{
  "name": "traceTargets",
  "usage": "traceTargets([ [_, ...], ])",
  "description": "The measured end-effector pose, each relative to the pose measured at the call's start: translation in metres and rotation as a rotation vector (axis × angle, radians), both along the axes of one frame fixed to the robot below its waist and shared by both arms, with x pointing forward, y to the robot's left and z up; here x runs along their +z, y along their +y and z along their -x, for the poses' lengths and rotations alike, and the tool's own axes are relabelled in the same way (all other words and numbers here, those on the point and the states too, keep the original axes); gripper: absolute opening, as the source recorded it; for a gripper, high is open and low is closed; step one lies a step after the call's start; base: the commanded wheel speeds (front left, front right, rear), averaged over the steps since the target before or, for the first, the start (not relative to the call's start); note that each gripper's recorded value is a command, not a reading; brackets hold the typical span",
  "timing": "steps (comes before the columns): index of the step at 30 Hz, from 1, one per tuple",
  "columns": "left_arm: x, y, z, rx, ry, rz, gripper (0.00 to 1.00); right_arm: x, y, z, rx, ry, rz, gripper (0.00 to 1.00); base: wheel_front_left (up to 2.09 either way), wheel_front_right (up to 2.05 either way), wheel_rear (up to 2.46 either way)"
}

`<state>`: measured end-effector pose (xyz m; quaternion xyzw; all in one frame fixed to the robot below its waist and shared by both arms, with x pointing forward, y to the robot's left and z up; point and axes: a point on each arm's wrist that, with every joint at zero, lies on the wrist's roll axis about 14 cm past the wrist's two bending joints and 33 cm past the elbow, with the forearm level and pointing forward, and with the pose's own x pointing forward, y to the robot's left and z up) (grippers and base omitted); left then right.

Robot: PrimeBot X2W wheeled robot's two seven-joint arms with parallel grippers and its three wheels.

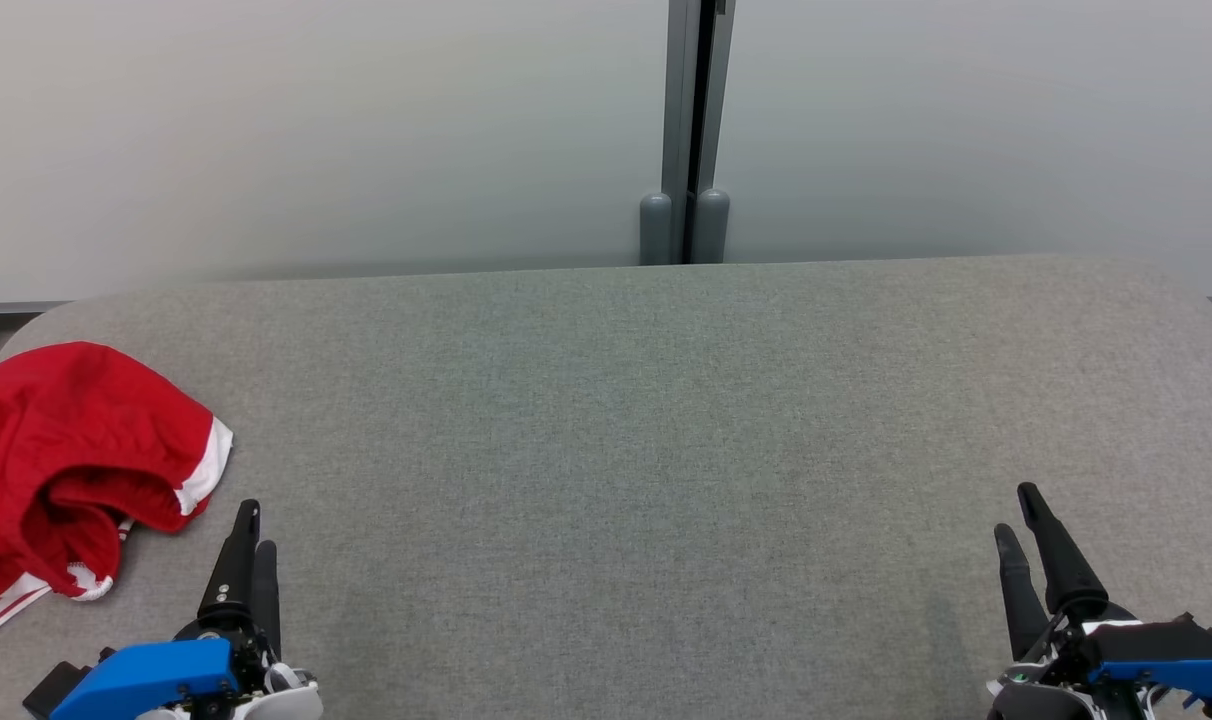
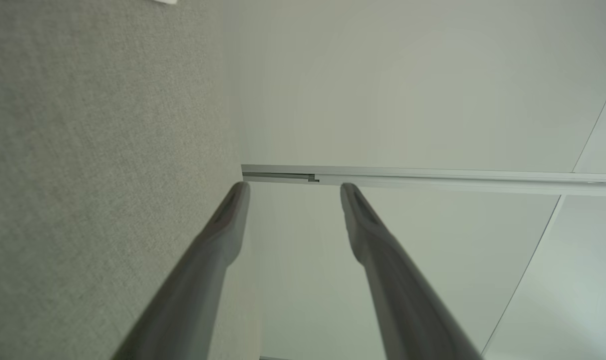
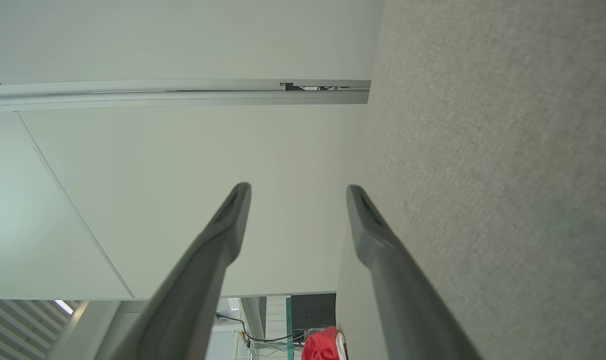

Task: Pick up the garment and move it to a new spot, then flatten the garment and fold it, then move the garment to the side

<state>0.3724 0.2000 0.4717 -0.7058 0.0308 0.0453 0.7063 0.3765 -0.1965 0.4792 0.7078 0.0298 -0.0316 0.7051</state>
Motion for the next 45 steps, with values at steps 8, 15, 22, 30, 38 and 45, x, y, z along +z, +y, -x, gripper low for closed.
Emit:
traceTargets([
  [8,-0.002,0.002,0.0,0.005,0.013,-0.121,1.0,-0.001,0.0,-0.001,0.008,0.009,0.11,1.0,0.0,0.0,0.0],
  [15,-0.004,0.0,0.0,-0.018,0.033,-0.298,1.0,-0.003,0.0,-0.001,0.02,0.018,0.273,1.0,0.0,0.0,0.0],
  [22,-0.009,-0.007,0.001,-0.05,0.055,-0.441,1.0,-0.004,0.002,-0.002,0.038,0.019,0.408,1.0,0.0,0.0,0.0],
  [30,-0.014,-0.009,0.002,-0.068,0.08,-0.591,1.0,-0.007,0.004,-0.002,0.057,0.023,0.555,1.0,0.0,0.0,0.0],
  [38,-0.017,-0.013,0.002,-0.093,0.087,-0.731,1.0,-0.009,0.006,-0.002,0.077,0.02,0.7,1.0,0.0,0.0,0.0],
  [45,-0.019,-0.015,0.004,-0.107,0.089,-0.832,1.0,-0.012,0.009,-0.001,0.097,0.021,0.801,1.0,0.0,0.0,0.0],
])
